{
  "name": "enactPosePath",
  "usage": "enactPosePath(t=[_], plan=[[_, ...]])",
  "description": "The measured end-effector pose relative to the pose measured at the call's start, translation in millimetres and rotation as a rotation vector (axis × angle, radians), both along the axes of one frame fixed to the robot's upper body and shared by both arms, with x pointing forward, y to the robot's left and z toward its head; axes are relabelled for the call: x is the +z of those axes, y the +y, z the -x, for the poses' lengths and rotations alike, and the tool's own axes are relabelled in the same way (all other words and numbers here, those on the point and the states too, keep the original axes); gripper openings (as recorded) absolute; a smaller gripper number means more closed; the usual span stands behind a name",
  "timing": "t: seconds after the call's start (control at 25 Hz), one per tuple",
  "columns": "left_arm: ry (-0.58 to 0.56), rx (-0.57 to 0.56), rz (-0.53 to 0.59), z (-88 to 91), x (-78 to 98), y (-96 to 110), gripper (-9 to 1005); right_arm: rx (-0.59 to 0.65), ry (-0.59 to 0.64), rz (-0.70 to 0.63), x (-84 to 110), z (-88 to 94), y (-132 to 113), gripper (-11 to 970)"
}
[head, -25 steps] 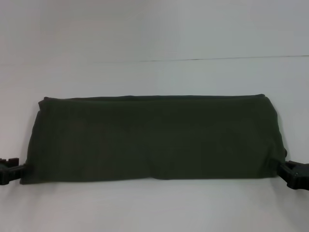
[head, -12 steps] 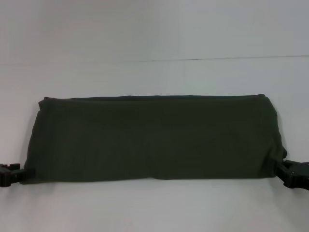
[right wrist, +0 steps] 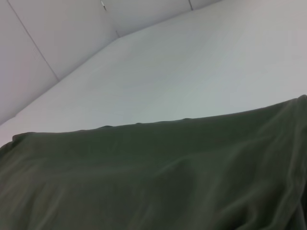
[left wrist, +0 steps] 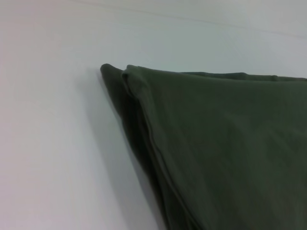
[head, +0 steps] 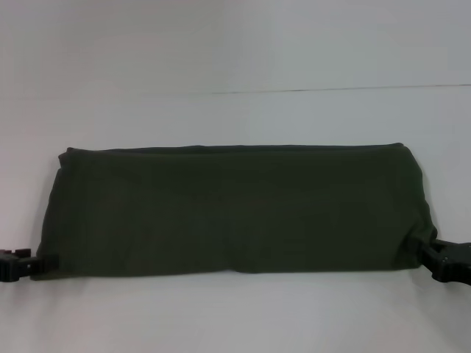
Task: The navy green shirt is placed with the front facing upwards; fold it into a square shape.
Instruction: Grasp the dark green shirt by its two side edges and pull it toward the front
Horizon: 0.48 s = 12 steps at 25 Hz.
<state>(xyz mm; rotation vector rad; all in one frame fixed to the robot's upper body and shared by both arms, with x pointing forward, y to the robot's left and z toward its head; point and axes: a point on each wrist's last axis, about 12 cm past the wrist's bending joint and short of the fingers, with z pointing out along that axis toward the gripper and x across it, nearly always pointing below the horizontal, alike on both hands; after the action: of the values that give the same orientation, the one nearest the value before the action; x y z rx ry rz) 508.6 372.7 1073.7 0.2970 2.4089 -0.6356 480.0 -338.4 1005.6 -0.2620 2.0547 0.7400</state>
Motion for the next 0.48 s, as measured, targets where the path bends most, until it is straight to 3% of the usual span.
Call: enactPosePath(t=[0.24, 0.48], plan=[[0.032, 0.009, 0.005, 0.1, -0.5, -0.3, 643, -0.001, -0.001, 0.004, 0.3, -1.7, -0.1, 21], [0.058, -0.012, 0.018, 1.0, -0.4, -4.0, 862, -0.002, -0.002, 0.006, 0.7, -2.5, -0.4, 22]])
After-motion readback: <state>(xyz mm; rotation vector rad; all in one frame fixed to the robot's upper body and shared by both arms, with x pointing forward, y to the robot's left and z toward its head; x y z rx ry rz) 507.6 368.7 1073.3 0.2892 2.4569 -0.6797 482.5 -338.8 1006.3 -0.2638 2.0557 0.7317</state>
